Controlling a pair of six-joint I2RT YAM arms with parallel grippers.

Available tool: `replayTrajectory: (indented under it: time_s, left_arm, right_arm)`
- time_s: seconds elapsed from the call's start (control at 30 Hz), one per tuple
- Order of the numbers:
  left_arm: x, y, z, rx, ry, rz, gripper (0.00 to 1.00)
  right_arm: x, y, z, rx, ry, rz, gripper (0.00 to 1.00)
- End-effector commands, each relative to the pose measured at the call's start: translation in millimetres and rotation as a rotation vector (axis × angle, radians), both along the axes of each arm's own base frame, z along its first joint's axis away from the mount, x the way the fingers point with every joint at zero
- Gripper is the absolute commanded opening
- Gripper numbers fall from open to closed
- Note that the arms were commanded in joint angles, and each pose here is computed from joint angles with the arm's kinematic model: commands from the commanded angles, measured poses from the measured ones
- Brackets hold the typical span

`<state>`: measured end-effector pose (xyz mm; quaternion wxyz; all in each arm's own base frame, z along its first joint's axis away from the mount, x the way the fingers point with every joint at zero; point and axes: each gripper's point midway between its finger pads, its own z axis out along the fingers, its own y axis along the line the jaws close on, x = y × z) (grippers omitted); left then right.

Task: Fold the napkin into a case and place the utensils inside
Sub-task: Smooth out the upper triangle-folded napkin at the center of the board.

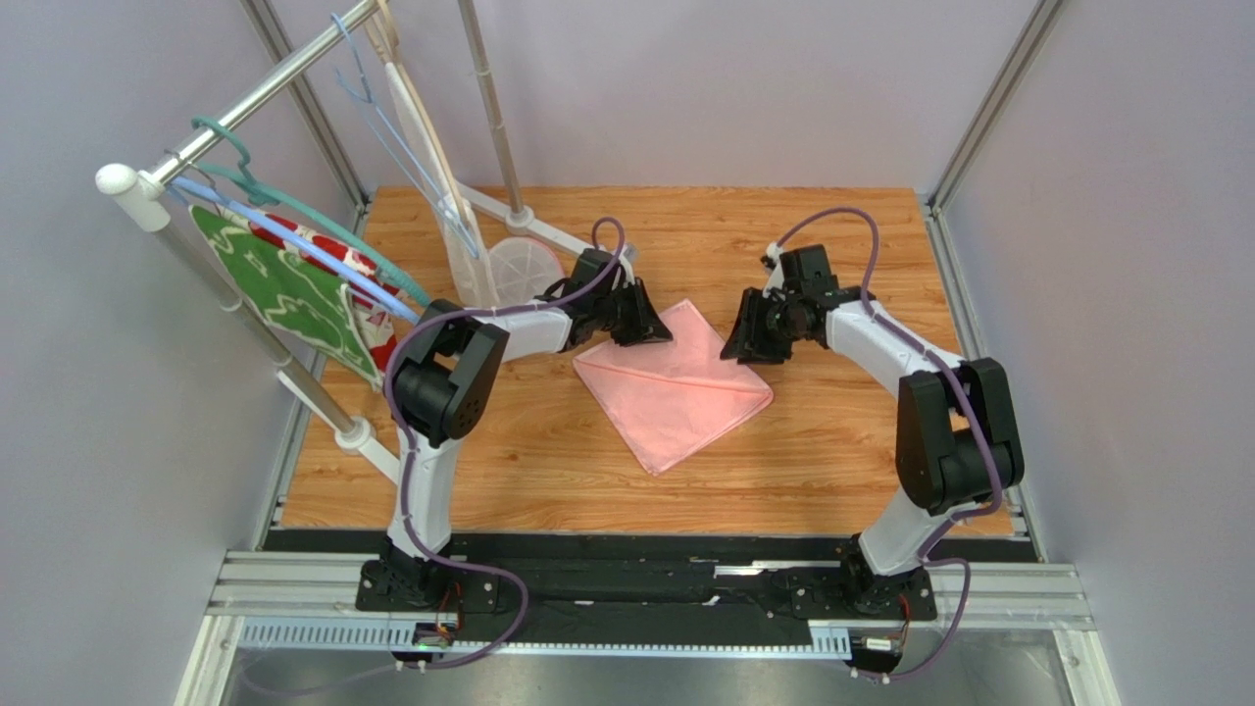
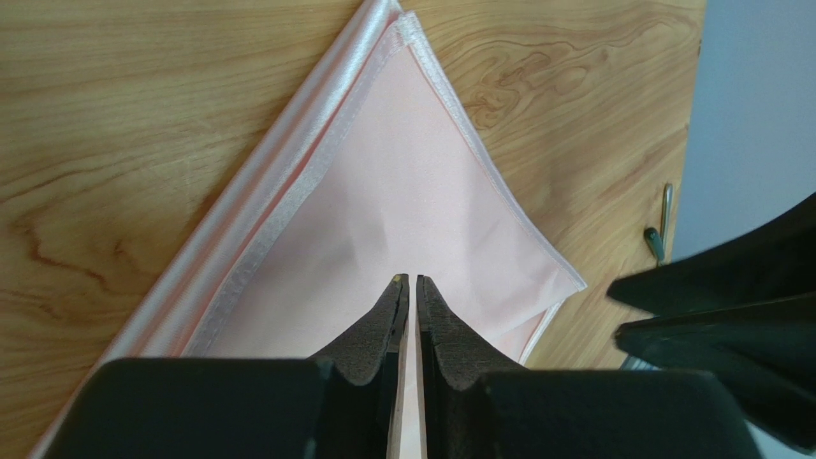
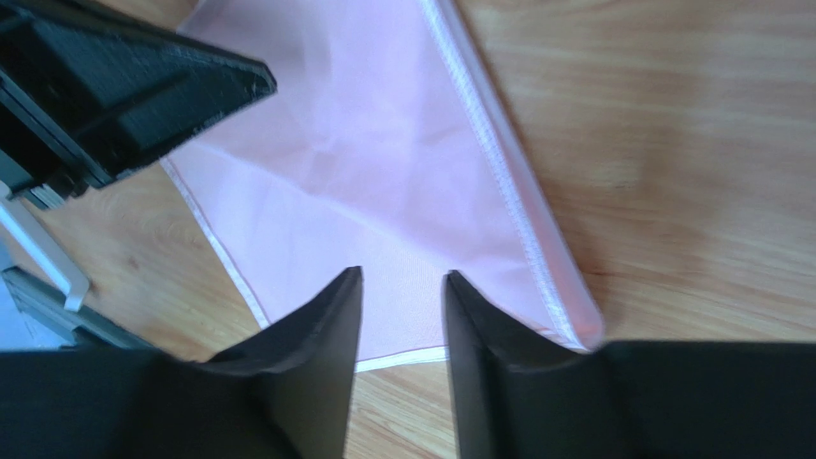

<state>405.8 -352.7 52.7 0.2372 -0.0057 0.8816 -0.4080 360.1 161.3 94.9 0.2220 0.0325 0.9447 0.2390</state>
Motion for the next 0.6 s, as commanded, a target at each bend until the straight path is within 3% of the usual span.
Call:
replayTrajectory:
  time_s: [0.0, 0.13, 0.23, 0.57]
  left_arm:
    - [4, 9, -6, 0.024, 0.035, 0.053, 0.14]
    - [1, 19, -19, 0.050, 0.071, 0.083, 0.13]
    - [2, 29, -28, 0.061, 0.104, 0.112, 0.10]
    - [4, 33, -26, 0.072, 0.114, 0.121, 0.07]
  right_arm:
    - [2, 26, 9, 0.229, -0.057, 0.041, 0.32]
    - [5, 22, -4, 0.293, -0.028, 0.017, 0.12]
    - [2, 14, -20, 0.317, 0.007, -0.005, 0.07]
    - [-22, -21, -64, 0.265, 0.074, -0.101, 0.04]
